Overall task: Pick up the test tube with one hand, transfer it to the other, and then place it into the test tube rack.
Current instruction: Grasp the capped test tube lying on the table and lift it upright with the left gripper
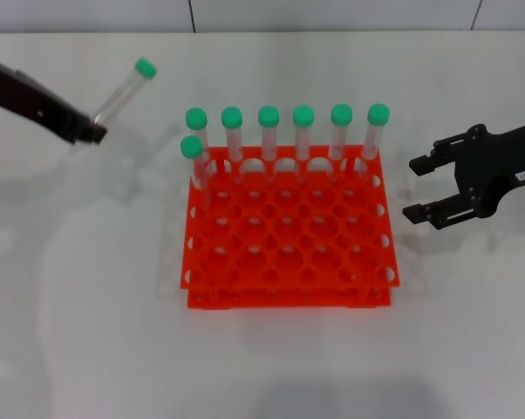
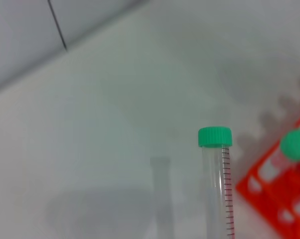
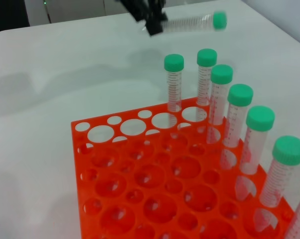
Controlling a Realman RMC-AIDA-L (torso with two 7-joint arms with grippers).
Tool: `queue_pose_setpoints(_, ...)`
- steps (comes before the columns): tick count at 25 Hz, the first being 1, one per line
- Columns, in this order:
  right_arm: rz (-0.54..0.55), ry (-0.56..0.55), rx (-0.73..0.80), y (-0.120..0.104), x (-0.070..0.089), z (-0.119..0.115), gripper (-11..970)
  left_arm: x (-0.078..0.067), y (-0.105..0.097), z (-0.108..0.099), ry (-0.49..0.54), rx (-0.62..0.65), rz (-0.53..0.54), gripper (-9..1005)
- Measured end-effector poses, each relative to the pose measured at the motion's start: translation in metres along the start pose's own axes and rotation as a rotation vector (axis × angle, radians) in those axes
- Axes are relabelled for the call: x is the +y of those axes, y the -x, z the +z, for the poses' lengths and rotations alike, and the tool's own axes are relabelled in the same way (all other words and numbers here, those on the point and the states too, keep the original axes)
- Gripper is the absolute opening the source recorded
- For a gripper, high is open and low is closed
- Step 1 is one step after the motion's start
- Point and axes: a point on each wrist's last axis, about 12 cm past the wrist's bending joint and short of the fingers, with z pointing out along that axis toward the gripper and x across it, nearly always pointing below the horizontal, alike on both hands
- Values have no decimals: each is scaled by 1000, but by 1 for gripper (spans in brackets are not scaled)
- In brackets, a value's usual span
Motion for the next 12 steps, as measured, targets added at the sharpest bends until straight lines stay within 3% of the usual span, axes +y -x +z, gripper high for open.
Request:
queue_pose_setpoints(5,1,1,-1,0,1,1,708,0,7,-9,-27,-177,39,192)
queue_pose_setpoints(12,-2,4,-9,2,1,3,708,-11,9,8,-134,-366,144,192)
